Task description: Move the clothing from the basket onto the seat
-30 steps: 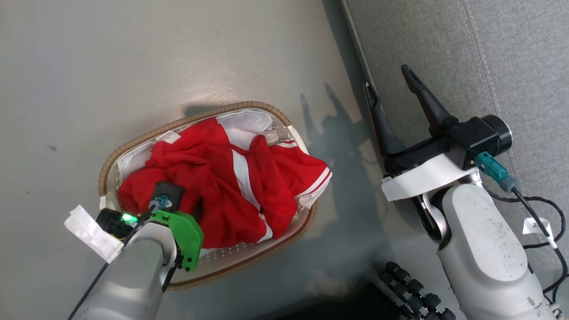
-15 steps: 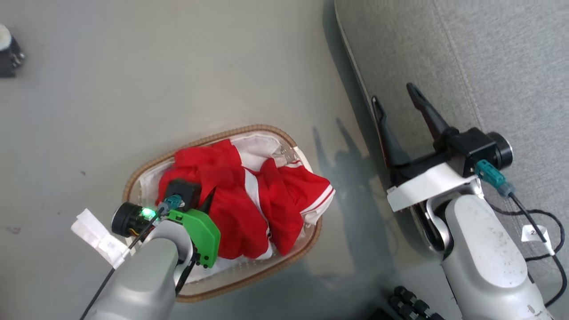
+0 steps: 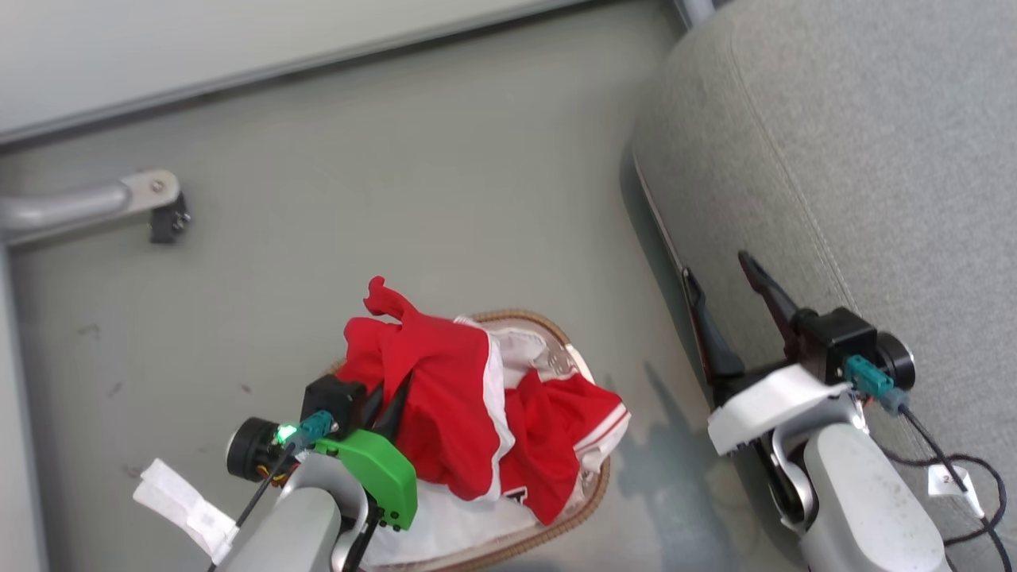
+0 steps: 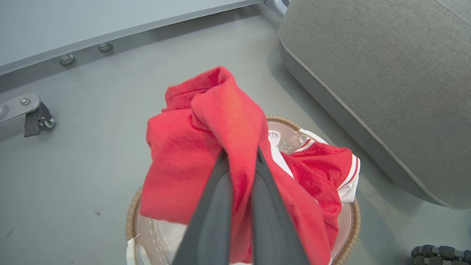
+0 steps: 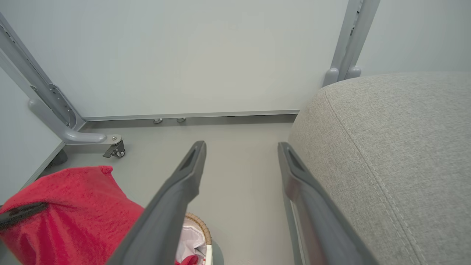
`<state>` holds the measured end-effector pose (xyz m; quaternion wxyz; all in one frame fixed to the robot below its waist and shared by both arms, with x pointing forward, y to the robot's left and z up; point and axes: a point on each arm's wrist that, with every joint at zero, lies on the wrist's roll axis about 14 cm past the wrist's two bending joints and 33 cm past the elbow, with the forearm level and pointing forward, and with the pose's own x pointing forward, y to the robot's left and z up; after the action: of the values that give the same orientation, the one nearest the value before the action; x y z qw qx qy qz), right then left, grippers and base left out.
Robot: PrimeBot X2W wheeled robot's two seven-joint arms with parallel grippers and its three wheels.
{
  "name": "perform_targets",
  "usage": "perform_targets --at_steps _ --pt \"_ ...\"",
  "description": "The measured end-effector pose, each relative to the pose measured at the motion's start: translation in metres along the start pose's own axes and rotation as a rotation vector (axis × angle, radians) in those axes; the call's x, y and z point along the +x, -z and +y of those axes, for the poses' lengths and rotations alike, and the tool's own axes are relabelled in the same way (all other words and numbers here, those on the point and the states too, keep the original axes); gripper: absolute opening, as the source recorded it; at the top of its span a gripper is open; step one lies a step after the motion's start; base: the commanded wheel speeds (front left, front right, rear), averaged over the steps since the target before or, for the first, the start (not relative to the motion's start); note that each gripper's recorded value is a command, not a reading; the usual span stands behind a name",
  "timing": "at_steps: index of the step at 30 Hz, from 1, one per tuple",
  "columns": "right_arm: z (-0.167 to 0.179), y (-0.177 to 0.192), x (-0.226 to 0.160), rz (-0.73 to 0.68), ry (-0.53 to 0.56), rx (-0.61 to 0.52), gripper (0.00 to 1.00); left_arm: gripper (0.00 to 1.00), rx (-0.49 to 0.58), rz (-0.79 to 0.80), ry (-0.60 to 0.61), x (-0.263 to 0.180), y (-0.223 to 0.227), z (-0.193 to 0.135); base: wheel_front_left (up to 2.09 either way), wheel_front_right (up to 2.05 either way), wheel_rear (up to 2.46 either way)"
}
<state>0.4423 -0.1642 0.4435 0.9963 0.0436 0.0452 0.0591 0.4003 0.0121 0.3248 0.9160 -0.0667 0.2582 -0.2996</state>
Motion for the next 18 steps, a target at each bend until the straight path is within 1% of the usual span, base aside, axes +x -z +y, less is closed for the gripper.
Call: perform_targets --at_steps 3,4,18 --pt "0.004 -0.007 -0.010 -0.016 0.000 0.016 1.00 0.00 -0.004 -0.065 -0.014 -0.012 -0.018 -0.006 0.00 0.00 0.00" --pt "0.005 -0.011 -0.018 -0.026 0.002 0.023 1.00 0.00 0.002 -0.128 -0.011 -0.019 -0.037 -0.014 0.00 0.00 0.00" --pt "0.038 -0.027 -0.055 -0.068 -0.068 0.050 1.00 0.00 0.125 -0.508 0.011 -0.080 -0.152 -0.055 0.00 0.00 0.00"
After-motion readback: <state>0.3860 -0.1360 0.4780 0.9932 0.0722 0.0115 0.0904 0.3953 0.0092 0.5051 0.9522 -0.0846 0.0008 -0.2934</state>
